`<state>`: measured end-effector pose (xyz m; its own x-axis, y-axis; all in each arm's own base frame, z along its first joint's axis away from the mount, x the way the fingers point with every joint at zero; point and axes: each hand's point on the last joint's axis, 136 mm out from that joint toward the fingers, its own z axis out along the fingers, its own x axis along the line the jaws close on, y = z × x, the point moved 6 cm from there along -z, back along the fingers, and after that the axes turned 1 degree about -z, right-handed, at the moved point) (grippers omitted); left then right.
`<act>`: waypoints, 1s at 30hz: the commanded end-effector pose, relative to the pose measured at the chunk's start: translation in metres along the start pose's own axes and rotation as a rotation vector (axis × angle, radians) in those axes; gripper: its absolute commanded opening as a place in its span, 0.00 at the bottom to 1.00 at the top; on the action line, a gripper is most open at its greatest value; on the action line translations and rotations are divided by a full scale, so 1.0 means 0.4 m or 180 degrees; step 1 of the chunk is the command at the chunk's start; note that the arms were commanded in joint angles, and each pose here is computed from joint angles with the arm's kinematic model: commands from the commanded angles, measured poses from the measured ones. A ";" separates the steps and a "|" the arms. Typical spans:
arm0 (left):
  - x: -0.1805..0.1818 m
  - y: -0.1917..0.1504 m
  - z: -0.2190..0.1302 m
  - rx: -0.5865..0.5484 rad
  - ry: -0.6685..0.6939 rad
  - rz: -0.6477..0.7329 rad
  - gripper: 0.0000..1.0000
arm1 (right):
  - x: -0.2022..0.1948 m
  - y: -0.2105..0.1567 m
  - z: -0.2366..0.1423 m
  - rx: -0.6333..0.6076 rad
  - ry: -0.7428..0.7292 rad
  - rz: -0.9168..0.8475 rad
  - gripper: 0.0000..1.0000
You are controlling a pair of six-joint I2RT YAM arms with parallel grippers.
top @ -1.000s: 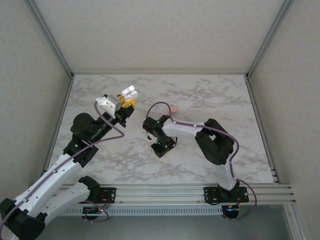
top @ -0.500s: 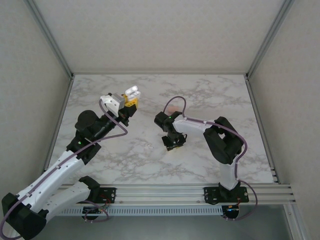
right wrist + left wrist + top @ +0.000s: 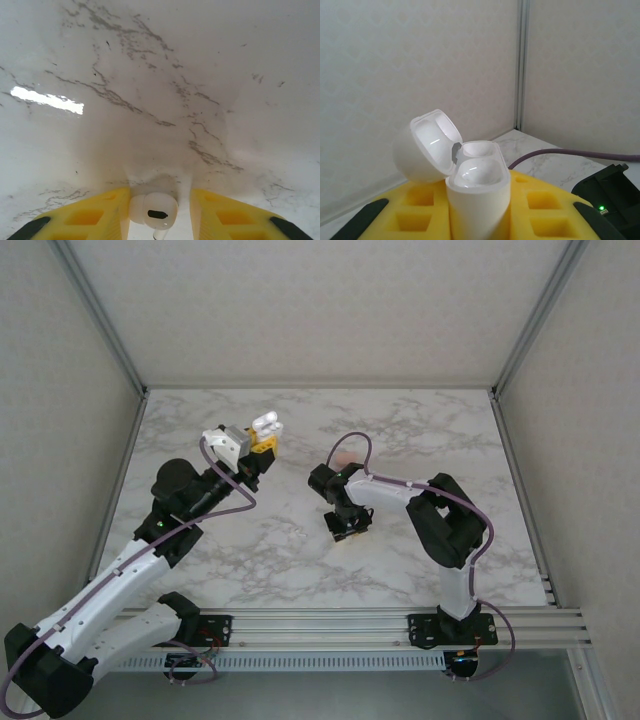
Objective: Insert wireless bluetooth earbuds into charging case
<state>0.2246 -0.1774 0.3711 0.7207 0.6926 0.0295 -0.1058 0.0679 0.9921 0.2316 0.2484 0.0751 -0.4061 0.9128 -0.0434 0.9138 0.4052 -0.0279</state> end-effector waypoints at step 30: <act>-0.020 -0.028 0.113 -0.0015 -0.0452 -0.0443 0.06 | -0.139 0.020 -0.578 -0.2710 0.0273 0.0276 0.26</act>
<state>0.2534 -0.2082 0.3375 0.7768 0.6243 -0.0825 0.0454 0.0752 0.9961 0.2573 0.2162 0.2763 -0.3575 0.9293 0.0930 0.7455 0.2239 0.6278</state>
